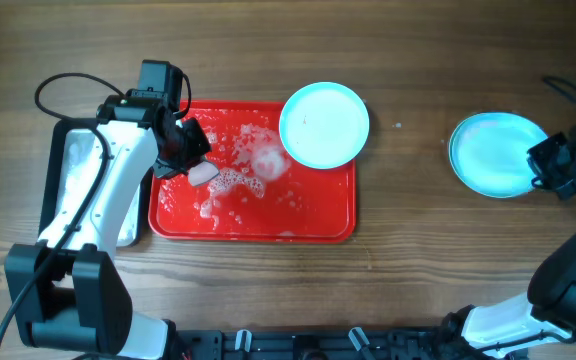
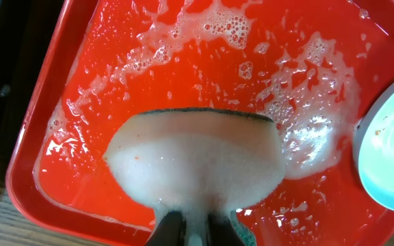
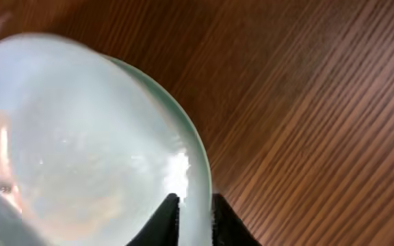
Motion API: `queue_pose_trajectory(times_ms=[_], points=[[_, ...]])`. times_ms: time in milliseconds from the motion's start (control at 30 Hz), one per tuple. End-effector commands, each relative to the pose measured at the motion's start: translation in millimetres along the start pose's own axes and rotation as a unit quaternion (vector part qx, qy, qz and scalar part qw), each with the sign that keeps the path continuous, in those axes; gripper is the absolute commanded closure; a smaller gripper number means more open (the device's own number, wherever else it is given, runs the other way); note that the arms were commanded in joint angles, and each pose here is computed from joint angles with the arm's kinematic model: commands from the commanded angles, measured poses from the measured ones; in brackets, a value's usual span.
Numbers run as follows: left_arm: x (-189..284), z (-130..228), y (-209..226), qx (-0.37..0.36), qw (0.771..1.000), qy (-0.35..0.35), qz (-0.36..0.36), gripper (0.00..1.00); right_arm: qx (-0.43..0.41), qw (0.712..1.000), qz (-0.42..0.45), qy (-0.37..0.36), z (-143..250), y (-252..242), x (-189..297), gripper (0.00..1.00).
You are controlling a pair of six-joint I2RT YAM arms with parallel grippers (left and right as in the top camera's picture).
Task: Clean dirty plates on tray and stack at the side
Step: 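Move the right gripper to the last plate on the red tray and grip its rim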
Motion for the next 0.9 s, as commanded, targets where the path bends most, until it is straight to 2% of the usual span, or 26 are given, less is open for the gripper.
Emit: queue_pose_trajectory(times_ms=[0, 133, 233, 400, 467, 567, 667, 867], points=[[-0.1, -2.4, -2.5, -0.011, 1.0, 0.0, 0.005, 0.96, 0.01, 1.0, 0.004, 0.021, 5.5, -2.4, -2.2, 0.6], [-0.1, -2.5, -2.5, -0.011, 1.0, 0.0, 0.005, 0.96, 0.012, 0.998, -0.046, 0.049, 8.5, 6.0, 21.4, 0.59], [-0.1, -2.7, -2.7, -0.011, 1.0, -0.001, 0.005, 0.96, 0.077, 0.974, -0.186, 0.1, 21.1, 33.2, 59.5, 0.6], [-0.1, -2.6, -2.6, -0.011, 1.0, -0.001, 0.005, 0.96, 0.185, 0.94, -0.26, 0.122, 80.0, 79.8, 96.4, 0.65], [-0.1, -2.6, -2.5, -0.011, 1.0, -0.001, 0.005, 0.96, 0.228, 0.933, -0.252, 0.117, 119.8, 107.5, 100.9, 0.66], [-0.1, -2.5, -2.6, -0.011, 1.0, 0.0, 0.005, 0.96, 0.269, 0.934, -0.233, 0.038, 179.6, 151.3, 101.4, 0.65], [-0.1, -2.6, -2.5, -0.011, 1.0, -0.001, 0.005, 0.96, 0.273, 0.94, -0.202, -0.031, 208.7, 169.6, 89.9, 0.59], [-0.1, -2.6, -2.6, -0.011, 1.0, -0.001, 0.005, 0.96, 0.316, 0.934, -0.164, -0.008, 244.8, 183.7, 42.2, 0.6]])
Point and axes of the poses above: each gripper's point midway between its finger pads, its own x axis back along the fingers, its own y axis along the line the jaws close on, z = x × y, the point moved 8 cm from there along x, back along the fingers, and after that the axes turned 10 degrees about -x, right-handed, at the moved point
